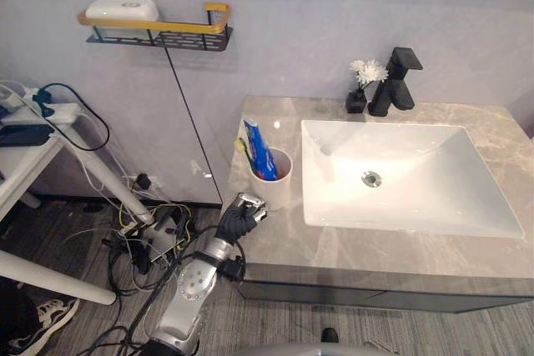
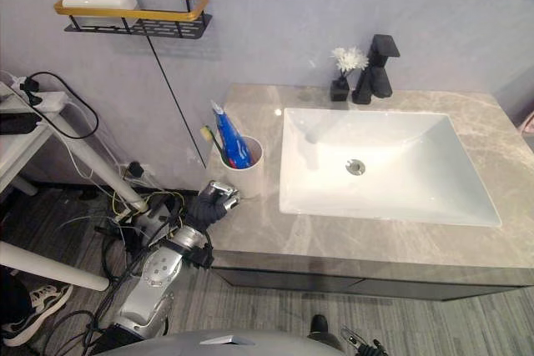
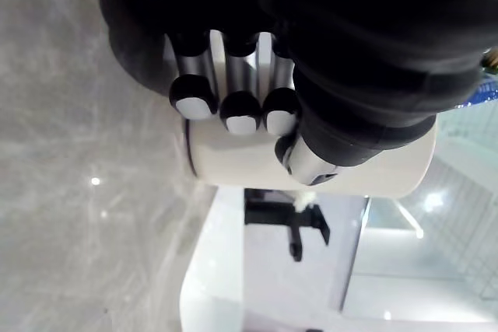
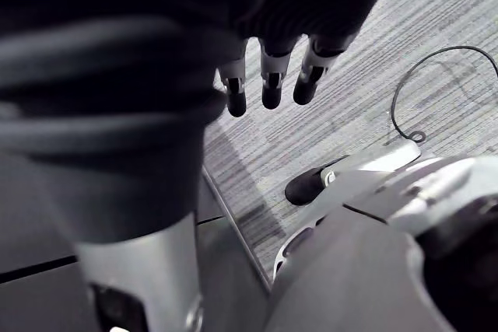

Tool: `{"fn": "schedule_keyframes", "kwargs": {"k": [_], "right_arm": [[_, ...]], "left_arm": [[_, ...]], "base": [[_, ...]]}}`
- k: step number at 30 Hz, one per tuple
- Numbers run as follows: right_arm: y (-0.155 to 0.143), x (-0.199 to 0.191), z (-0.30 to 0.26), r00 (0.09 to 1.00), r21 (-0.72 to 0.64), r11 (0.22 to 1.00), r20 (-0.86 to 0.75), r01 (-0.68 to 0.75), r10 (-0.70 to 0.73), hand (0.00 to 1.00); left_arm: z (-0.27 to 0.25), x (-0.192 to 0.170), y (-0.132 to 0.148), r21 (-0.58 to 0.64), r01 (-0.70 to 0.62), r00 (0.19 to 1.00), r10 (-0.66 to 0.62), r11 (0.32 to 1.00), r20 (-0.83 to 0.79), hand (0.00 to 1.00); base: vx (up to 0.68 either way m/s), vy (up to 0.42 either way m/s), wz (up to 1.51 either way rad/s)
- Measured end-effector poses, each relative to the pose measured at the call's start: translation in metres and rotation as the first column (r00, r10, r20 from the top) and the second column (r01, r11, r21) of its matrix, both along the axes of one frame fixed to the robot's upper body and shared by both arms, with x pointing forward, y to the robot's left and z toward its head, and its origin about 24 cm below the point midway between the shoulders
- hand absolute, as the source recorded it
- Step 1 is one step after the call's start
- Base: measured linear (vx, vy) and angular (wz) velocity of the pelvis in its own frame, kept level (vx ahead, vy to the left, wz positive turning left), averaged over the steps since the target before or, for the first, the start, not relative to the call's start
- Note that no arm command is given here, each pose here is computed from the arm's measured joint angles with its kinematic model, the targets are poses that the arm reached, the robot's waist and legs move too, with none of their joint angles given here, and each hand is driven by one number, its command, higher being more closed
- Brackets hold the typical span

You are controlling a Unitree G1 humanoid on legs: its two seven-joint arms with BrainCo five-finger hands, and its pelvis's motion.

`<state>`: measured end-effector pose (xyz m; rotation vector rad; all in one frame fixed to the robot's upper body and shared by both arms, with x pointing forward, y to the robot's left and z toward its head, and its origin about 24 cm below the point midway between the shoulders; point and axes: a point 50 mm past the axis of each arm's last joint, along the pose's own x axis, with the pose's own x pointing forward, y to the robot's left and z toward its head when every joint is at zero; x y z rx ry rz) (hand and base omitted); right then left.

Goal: Organize washtable

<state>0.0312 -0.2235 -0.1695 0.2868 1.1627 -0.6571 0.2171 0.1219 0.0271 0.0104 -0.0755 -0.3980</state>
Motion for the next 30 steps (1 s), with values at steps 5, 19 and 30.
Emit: {"fn": "schedule_keyframes", "kwargs": {"k": [5,19,30], "right_arm": [[0.000,-0.001,0.000,1.000,0.000,1.000,-0.001,0.005,-0.005,0.00],[-0.001,-0.002,0.000,1.000,-0.001,1.000,-0.001,0.023,-0.023,0.00],[-0.001,-0.002,0.000,1.000,-0.001,1.000,0.000,0.025,-0.025,0.00]], "left_arm": [[0.001,0.009,-0.006,0.007,0.020,1.000,-0.020,1.000,0.007,1.00],[0.000,0.030,-0.012,0.033,-0.004,1.000,0.003,0.999,0.010,1.00],[0.002,0.045,-0.005,0.061,-0.063,0.998,0.062,0.996,0.019,1.00]], "base": [[0.01,0.000,-0.01],[-0.01,0.003,-0.06],[0.00,0.001,-0.04]]}}
